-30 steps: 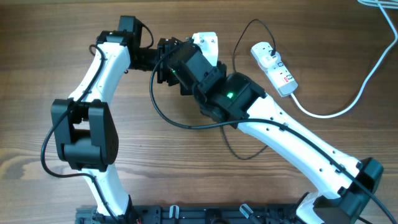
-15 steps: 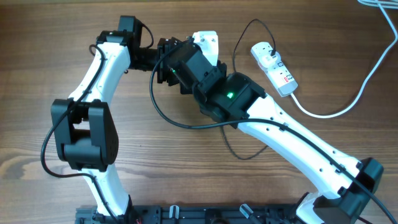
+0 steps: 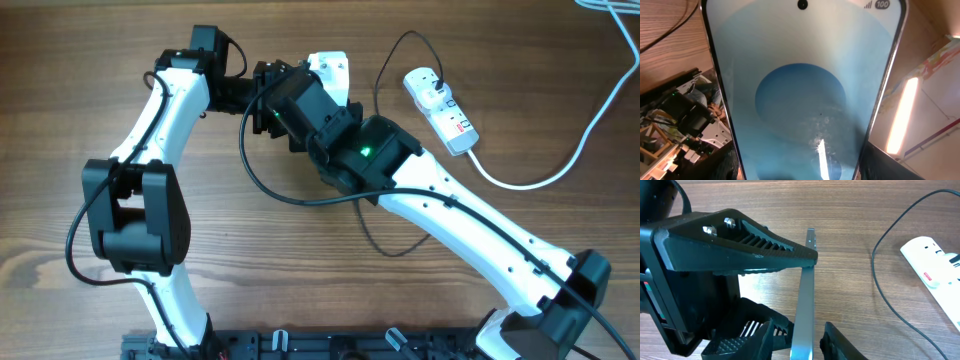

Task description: Plug charger to phone and switch on socket

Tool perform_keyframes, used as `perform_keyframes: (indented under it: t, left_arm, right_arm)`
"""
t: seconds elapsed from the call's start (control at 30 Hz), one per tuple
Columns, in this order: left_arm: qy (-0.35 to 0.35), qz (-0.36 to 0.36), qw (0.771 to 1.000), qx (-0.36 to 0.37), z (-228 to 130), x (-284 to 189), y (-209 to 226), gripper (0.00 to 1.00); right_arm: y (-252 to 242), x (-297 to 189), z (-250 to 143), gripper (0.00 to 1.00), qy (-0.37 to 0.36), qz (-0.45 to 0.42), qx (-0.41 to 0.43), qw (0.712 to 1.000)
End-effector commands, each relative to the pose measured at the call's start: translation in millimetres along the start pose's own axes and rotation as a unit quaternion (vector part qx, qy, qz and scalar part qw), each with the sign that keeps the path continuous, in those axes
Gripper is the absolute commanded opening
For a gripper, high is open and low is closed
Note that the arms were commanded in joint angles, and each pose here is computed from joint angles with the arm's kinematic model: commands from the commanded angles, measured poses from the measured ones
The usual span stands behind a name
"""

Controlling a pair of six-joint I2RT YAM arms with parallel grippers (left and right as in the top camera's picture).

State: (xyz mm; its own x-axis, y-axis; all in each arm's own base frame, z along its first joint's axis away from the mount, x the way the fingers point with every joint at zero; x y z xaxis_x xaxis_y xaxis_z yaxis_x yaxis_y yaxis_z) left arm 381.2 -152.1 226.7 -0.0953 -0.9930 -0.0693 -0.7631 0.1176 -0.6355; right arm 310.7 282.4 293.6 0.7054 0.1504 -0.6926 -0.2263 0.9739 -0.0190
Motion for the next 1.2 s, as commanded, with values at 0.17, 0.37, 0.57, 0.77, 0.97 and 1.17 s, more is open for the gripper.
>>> perform_keyframes:
  t: [0.17,0.37,0.57,0.77,0.97,1.17]
  left_arm:
    - [0.012,-0.010,0.999,0.031,-22,-2,-13,0.66]
    - [0.012,-0.011,0.999,0.030,-22,-2,-13,0.68]
    - [0.012,-0.011,0.999,0.031,-22,-2,-13,0.76]
    - [0.010,-0.013,0.999,0.031,-21,-5,-13,0.92]
    - [0.008,-0.015,0.999,0.031,-21,-7,-14,0.81]
    - [0.014,-0.018,0.999,0.026,-22,-7,-14,0.68]
  right_arm:
    - [0,3,1,0.17,-0.003,-0.011,0.000,1.000]
    - [0,3,1,0.05,-0.003,-0.011,0.002,1.000]
    - [-3,2,5,0.05,-0.017,-0.020,0.120,0.992]
    - [-13,-9,13,0.05,-0.056,-0.034,0.335,0.940]
    - [-22,-37,24,0.05,-0.075,0.002,0.483,0.872]
    - [-21,-39,11,0.04,-0.030,0.007,0.567,0.823]
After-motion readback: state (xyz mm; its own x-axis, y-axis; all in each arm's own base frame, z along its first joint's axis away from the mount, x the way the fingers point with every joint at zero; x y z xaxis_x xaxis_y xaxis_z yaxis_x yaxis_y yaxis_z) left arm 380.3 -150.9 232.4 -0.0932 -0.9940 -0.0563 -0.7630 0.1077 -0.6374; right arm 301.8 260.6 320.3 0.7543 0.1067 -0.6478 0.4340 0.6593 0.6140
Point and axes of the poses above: each gripper's point midway between its finger pads, its own x axis out along the fingers, its own y axis along the line the jaws close on, z = x × y, the point moved 6 cm from there along -x, back along the fingers, and after that the axes turned 10 degrees about -x, right-handed, at the moved point
